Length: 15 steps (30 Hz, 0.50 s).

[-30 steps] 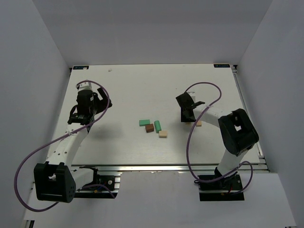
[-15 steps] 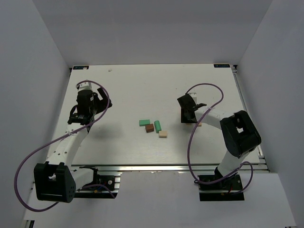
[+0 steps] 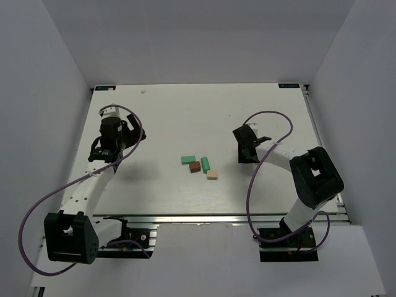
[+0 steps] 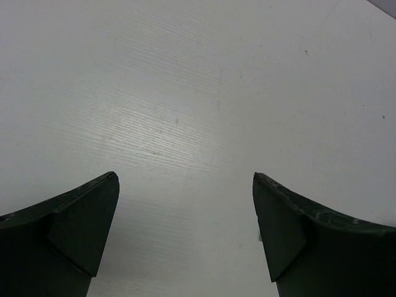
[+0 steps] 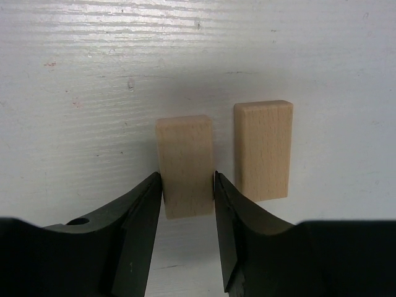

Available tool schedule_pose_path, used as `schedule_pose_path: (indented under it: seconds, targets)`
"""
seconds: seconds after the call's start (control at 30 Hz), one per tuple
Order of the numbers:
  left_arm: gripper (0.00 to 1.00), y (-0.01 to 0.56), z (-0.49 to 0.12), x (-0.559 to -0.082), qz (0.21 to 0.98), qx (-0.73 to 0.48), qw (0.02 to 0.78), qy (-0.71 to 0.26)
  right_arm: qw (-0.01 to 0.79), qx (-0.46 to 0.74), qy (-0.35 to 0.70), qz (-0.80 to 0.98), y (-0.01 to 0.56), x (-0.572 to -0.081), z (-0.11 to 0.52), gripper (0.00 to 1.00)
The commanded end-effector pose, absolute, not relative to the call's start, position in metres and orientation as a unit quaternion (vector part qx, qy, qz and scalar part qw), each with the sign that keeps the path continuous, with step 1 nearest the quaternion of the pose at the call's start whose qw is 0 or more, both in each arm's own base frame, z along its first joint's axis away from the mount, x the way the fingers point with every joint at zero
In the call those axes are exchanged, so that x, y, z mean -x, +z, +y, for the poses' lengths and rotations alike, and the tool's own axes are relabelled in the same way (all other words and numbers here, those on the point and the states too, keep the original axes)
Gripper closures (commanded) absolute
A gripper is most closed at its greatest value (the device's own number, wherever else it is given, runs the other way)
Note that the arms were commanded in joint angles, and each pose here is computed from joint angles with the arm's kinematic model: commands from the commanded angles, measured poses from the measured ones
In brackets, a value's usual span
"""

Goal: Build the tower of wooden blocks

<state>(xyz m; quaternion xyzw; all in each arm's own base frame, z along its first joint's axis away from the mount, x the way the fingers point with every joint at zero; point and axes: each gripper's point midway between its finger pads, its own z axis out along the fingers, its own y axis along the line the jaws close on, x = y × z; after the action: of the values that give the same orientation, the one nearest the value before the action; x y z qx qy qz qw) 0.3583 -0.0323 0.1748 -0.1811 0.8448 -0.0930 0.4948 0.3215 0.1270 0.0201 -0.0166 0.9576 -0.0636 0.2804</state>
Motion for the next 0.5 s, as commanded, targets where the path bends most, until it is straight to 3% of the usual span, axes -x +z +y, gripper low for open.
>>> schedule_pose_path:
  seconds: [0.0,0.47]
  targets:
    - [0.02,0.1802,-0.0313,-0.3574,0.842,0.18,0.501,-0.093,0.284,0.02,-0.06,0.957,0.0268,-0.3182,0.1252,0.55]
    - [0.02,0.1808,-0.0318,-0.3578,0.841,0.179,0.502,-0.095,0.284,0.018,-0.039,0.958,0.0316,-0.3144,0.13,0.5]
